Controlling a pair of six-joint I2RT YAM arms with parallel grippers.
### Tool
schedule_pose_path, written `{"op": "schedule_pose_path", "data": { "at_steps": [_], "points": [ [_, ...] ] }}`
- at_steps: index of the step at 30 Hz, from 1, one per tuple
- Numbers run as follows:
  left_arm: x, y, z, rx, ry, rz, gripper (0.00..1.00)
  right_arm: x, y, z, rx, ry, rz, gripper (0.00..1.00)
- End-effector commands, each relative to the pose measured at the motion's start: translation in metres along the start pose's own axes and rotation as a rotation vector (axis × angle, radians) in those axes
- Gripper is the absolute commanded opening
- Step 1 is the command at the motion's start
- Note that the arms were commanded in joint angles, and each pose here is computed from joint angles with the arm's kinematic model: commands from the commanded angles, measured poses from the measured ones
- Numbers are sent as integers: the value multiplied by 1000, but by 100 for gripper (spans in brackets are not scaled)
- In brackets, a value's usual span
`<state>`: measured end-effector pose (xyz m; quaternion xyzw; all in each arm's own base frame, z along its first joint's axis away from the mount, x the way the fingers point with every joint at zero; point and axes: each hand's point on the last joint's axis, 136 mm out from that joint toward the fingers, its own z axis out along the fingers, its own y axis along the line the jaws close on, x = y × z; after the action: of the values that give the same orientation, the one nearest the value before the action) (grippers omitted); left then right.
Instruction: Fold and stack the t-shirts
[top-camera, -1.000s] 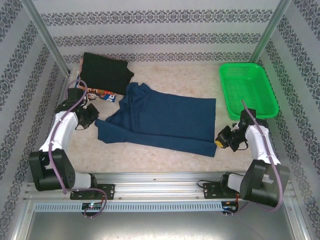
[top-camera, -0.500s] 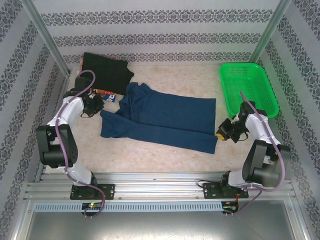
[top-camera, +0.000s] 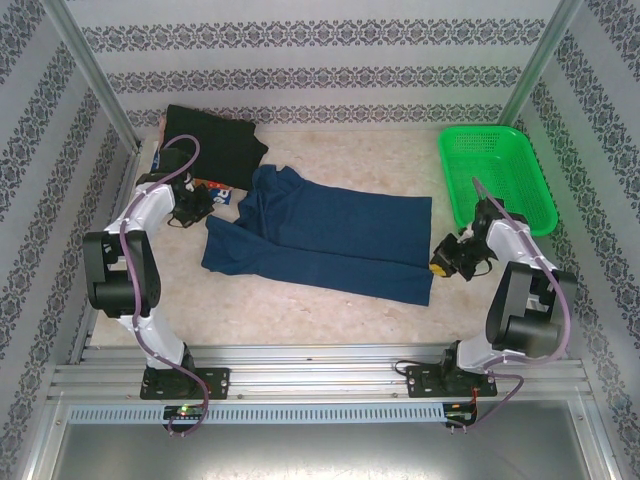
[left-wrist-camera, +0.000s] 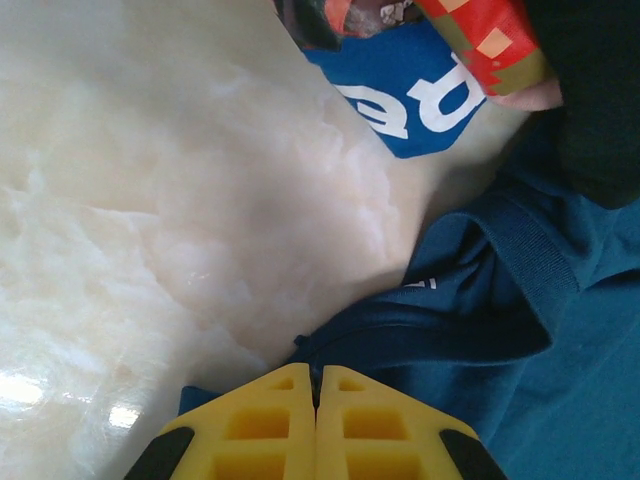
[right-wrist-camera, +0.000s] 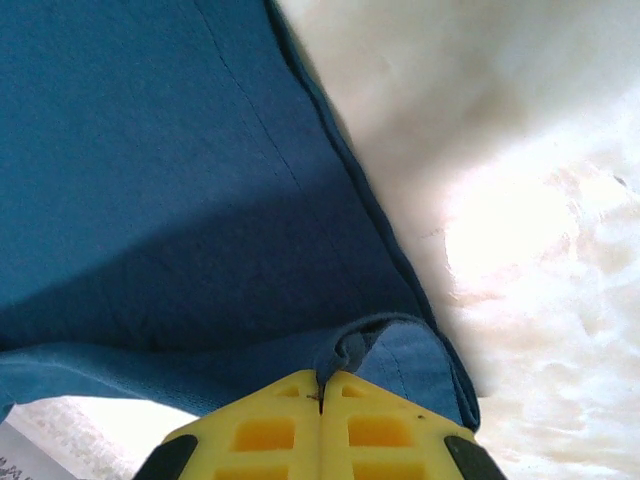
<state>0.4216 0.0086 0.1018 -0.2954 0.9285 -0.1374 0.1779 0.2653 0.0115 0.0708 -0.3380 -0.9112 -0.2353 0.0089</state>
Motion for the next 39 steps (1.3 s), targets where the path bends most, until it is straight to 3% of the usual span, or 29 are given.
{"op": "schedule_pose_path", "data": {
  "at_steps": [1, 8, 11, 14, 19, 23, 28, 34, 39],
  "points": [
    [-10, -10, 1, 16, -29, 34, 0, -12, 4, -1, 21, -23, -45, 0],
    [-12, -23, 13, 88, -26, 34, 4, -25, 6, 11, 46, -9, -41, 1],
    [-15, -34, 17, 156, -29, 17, 29, -36, 10, 12, 52, -24, -51, 13],
    [-20, -40, 11, 184, -38, -17, 57, -49, 22, 1, 29, -72, -84, 36],
    [-5, -15, -34, 173, -41, -136, 81, -26, 30, -39, 22, -133, -157, 63],
    [48, 30, -57, 80, 4, -203, 83, 26, 22, -49, -32, -95, -139, 71],
    [103, 70, -50, 21, 58, -286, 74, 80, -3, -33, -46, -19, -92, 72],
    [105, 66, -16, 100, 76, -328, 54, 78, -14, -10, -21, -4, -68, 71],
    [94, 60, 0, 143, 63, -340, 48, 65, -13, 6, 2, 6, -46, 69]
  ]
}}
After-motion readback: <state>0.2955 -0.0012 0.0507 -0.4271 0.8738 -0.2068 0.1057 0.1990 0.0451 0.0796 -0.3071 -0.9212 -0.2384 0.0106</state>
